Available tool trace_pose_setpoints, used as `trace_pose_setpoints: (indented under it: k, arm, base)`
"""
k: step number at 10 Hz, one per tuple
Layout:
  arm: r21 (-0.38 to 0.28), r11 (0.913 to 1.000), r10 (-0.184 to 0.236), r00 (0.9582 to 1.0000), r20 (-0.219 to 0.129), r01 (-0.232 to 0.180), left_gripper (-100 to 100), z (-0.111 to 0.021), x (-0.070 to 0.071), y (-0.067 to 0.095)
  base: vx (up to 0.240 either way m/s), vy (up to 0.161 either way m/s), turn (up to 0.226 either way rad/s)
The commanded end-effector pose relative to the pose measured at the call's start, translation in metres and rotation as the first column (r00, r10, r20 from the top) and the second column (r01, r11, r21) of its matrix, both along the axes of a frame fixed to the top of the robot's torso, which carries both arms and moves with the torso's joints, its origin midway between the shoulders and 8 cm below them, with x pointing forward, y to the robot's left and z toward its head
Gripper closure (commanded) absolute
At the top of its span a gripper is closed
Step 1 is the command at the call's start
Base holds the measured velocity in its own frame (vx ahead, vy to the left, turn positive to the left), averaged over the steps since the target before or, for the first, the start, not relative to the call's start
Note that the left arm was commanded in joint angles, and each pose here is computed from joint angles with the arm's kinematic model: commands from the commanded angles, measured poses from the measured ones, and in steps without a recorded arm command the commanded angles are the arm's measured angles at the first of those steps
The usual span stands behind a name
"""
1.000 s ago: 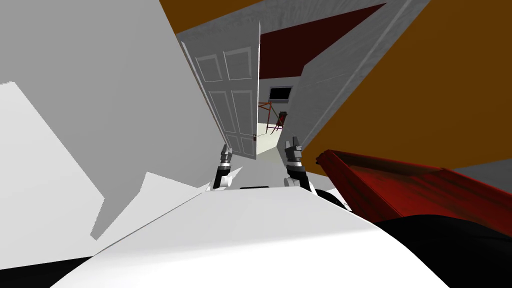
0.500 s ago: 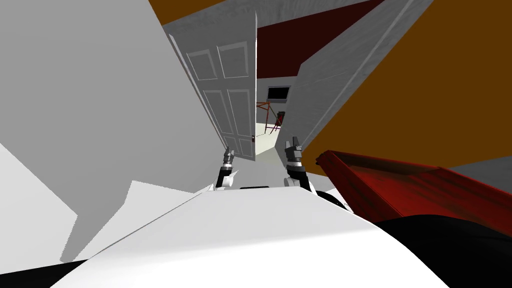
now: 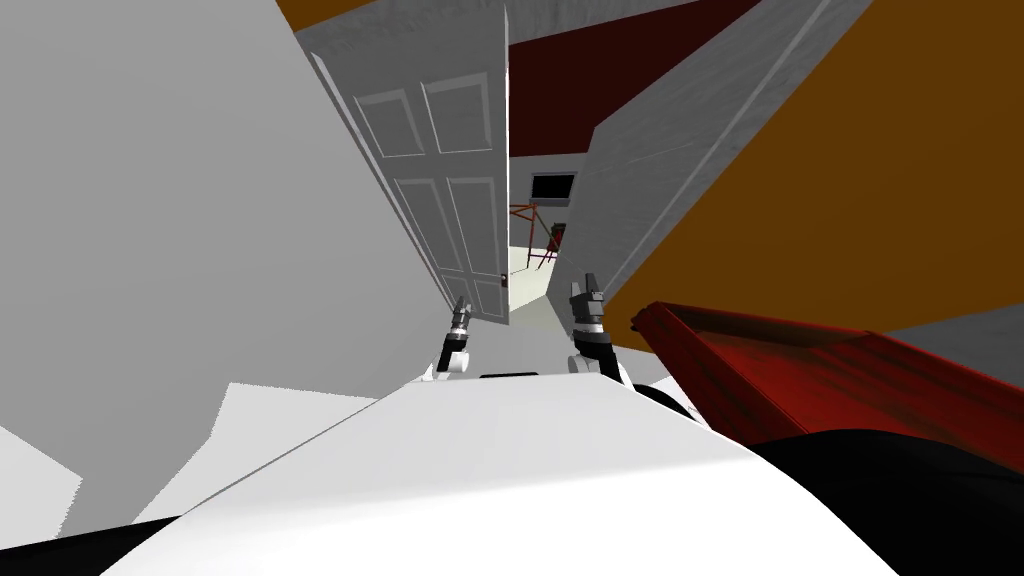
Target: Push the door open
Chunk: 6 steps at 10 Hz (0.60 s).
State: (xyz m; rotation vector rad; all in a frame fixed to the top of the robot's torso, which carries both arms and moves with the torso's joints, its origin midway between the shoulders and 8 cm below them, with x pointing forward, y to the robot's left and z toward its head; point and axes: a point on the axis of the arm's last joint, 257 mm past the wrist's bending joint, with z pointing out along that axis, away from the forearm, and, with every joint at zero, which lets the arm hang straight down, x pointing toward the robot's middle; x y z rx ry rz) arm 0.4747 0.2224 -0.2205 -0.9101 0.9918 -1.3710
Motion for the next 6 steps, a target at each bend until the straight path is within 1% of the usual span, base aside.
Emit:
trace_pose_setpoints:
  k: [1, 3, 6]
  arm:
    - [0.003, 1.0000, -0.003, 0.9997, -0.025, 0.003, -100, -0.013, 0.003, -0.004]
    - [0.005, 1.0000, -0.006, 0.9986, -0.052, 0.007, -100, -0.029, 0.007, -0.007]
    - [0.007, 0.9999, -0.012, 0.9958, -0.091, 0.013, -100, -0.050, 0.012, -0.013]
  base:
    - [0.106, -0.006, -0.054]
    - [0.096, -0.002, -0.061]
    - [0.100, 0.005, -0.051]
